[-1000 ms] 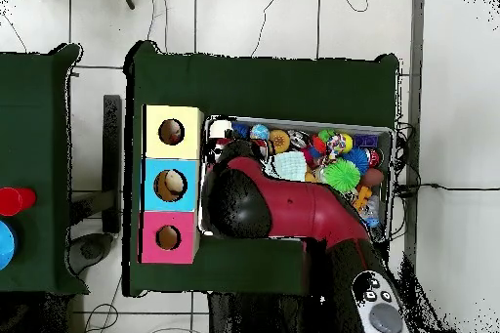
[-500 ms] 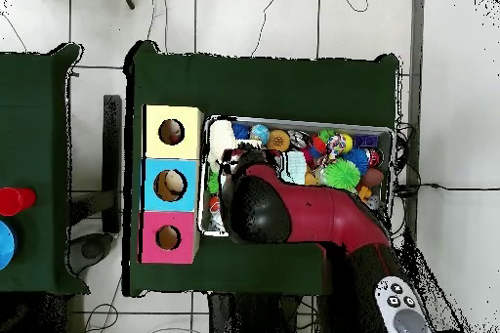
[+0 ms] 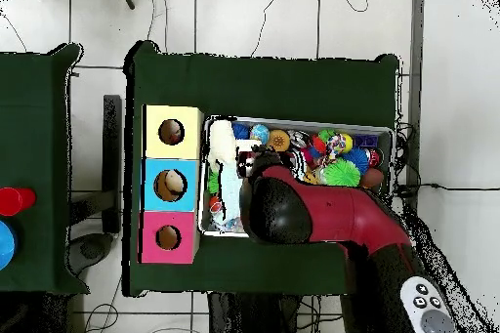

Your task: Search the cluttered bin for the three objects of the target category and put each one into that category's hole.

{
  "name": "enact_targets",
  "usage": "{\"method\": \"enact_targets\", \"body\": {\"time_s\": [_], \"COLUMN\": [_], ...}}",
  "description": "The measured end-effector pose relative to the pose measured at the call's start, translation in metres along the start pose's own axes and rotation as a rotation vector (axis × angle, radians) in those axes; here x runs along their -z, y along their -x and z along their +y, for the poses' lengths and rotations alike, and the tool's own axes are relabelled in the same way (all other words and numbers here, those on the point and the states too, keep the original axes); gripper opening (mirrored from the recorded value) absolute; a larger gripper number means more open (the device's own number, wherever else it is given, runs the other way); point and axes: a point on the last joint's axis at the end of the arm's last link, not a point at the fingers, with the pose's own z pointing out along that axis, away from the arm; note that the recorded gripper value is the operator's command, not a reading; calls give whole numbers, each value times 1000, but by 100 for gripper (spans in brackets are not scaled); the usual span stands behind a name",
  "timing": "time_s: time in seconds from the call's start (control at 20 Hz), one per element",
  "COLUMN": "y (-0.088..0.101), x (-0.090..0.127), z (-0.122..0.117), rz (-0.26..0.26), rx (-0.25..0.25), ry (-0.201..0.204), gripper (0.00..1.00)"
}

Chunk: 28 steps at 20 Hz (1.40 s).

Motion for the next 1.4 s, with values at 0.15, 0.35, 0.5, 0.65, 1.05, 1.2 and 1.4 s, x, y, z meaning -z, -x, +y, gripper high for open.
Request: {"method": "enact_targets", "body": {"time_s": [0.15,0.35,0.5,0.65,1.05,1.2,1.4], "y": [-1,-2,-4,-6,-16,-23,-39], "x": [1,1,2,4,11,13,19], "z": [-12,-26,-43,-60,-101,-106,-112], "rz": [-7,-14,-21,-21,-24,-24,-19], "rx": [3,7,8,5,-4,2,14], "ry": [-2,-8,-13,-19,-12,-5,13], "gripper": [0,0,0,0,0,0,0]}}
